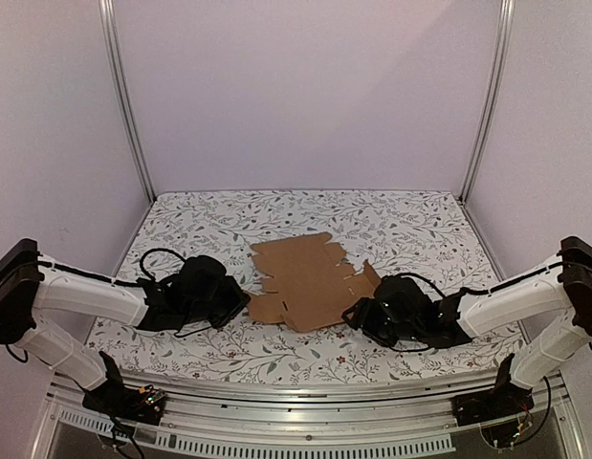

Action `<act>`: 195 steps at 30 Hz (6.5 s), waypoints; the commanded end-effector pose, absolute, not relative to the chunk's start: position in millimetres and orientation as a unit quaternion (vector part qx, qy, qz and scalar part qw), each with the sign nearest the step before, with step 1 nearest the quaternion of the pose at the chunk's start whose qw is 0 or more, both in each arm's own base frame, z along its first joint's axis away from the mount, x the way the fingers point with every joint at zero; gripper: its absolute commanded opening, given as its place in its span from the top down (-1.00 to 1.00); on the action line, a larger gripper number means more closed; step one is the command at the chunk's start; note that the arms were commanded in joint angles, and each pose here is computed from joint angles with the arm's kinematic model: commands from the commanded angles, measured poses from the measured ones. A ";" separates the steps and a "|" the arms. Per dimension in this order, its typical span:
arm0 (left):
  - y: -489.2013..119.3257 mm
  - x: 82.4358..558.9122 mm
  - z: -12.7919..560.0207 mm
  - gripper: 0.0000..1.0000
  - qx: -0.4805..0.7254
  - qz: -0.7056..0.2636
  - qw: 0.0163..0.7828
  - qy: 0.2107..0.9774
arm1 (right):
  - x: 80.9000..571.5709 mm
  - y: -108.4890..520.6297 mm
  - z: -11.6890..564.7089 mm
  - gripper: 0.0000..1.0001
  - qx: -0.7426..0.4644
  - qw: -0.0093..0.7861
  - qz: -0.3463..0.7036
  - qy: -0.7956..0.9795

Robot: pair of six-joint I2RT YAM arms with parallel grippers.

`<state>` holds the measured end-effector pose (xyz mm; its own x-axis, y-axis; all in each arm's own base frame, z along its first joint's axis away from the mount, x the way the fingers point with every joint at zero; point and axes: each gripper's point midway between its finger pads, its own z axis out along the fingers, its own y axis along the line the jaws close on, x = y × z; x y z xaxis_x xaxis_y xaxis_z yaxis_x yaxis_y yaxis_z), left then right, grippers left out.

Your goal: Fold the paper box

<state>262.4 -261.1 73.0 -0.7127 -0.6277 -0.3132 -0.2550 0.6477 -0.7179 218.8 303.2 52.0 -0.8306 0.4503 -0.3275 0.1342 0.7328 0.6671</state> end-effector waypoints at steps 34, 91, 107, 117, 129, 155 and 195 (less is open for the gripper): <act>-294.1 233.2 50.6 1.00 -0.222 -0.319 0.239 0.890 | 230.2 286.7 33.2 0.68 0.252 0.284 0.382 0.843; -191.0 210.4 385.3 -0.87 0.137 -0.222 0.543 0.798 | 166.8 296.8 237.4 1.00 -0.385 0.098 0.246 0.884; -229.6 238.3 331.2 -0.87 0.176 -0.163 0.499 0.833 | 288.5 281.9 196.1 1.00 -0.340 0.204 -0.037 0.917; -243.0 255.7 298.5 -0.87 0.181 -0.121 0.481 0.849 | 297.2 319.4 195.5 1.00 -0.462 0.246 -0.084 0.848; -262.6 244.2 227.4 -0.88 0.184 -0.169 0.424 0.871 | 290.0 354.7 177.1 1.00 -0.578 0.232 -0.115 0.774; -309.4 233.4 177.9 -0.99 0.221 -0.232 0.388 0.864 | 267.5 359.4 155.0 0.99 -0.575 0.137 -0.081 0.802; -316.3 241.3 178.3 1.00 0.229 -0.092 0.438 0.864 | 261.1 356.9 154.9 0.93 -0.529 0.120 -0.069 0.837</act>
<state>243.9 -317.2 167.3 -0.5282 0.3204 -0.7863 0.4794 0.8769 0.0353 269.6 355.7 157.1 -0.4011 -0.9047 -0.1438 -0.8587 0.4260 -0.2850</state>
